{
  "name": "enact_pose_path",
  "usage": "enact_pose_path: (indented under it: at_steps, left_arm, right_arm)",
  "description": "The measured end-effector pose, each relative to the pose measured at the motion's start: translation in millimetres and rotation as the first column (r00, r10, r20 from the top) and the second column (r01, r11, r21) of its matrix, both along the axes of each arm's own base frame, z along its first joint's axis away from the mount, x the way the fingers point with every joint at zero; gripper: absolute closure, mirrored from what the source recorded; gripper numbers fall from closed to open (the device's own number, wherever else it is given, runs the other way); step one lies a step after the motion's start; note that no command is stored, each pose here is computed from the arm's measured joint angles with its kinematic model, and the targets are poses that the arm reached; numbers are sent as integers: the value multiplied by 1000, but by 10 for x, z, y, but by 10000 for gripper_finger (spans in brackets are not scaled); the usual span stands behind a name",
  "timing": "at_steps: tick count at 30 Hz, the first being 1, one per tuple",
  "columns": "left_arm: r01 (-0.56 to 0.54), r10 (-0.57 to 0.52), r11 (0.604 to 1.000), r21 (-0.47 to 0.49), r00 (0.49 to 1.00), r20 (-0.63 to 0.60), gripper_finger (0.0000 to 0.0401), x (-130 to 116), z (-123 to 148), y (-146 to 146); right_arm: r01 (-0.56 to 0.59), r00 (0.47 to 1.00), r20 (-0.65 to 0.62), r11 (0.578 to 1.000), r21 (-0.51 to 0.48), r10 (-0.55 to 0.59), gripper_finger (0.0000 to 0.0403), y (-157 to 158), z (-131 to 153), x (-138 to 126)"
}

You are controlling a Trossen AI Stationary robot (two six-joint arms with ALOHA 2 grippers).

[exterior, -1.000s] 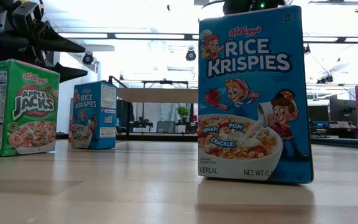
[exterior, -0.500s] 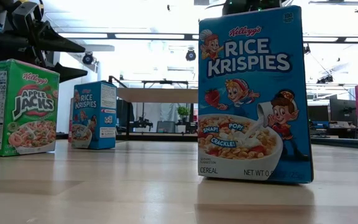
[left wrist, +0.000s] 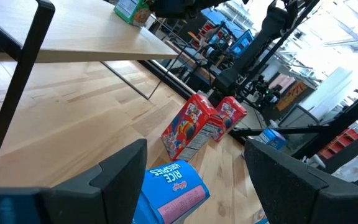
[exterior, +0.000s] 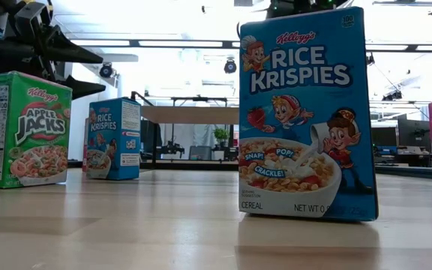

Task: Stack cereal on shelf
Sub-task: Put the right green cereal box on the shelf, then put the left red cereal box on the shelf

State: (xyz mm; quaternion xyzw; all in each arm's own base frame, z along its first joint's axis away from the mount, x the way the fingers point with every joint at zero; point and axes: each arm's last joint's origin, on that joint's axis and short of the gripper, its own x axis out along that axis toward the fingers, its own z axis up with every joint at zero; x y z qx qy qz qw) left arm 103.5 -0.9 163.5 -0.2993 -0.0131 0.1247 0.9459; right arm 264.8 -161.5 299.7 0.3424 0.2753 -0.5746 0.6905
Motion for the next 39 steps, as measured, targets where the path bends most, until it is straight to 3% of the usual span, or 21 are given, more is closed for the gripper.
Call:
enact_pose_path:
  at_steps: [13, 20, 30, 39]
  left_arm:
    - [-1, 1, 1000, -1, 1000, 0, 139, 0, 0, 0]
    - [5, -3, 998, -59, 999, 40, 139, 1, 25, -2]
    - [28, -40, 995, 97, 991, 126, 139, -36, 354, -6]
    - [11, -5, 983, 183, 999, -34, 139, -163, 695, 17]
  right_arm:
    - [-15, 1000, 11, 1000, 22, 15, 160, -5, -2, -2]
    - [-52, 998, 19, 998, 29, 52, 160, 81, 22, 47]
    - [-99, 993, 57, 995, -23, 100, 160, 230, 353, 133]
    - [-134, 988, 65, 983, -129, 143, 160, 353, 761, 153]
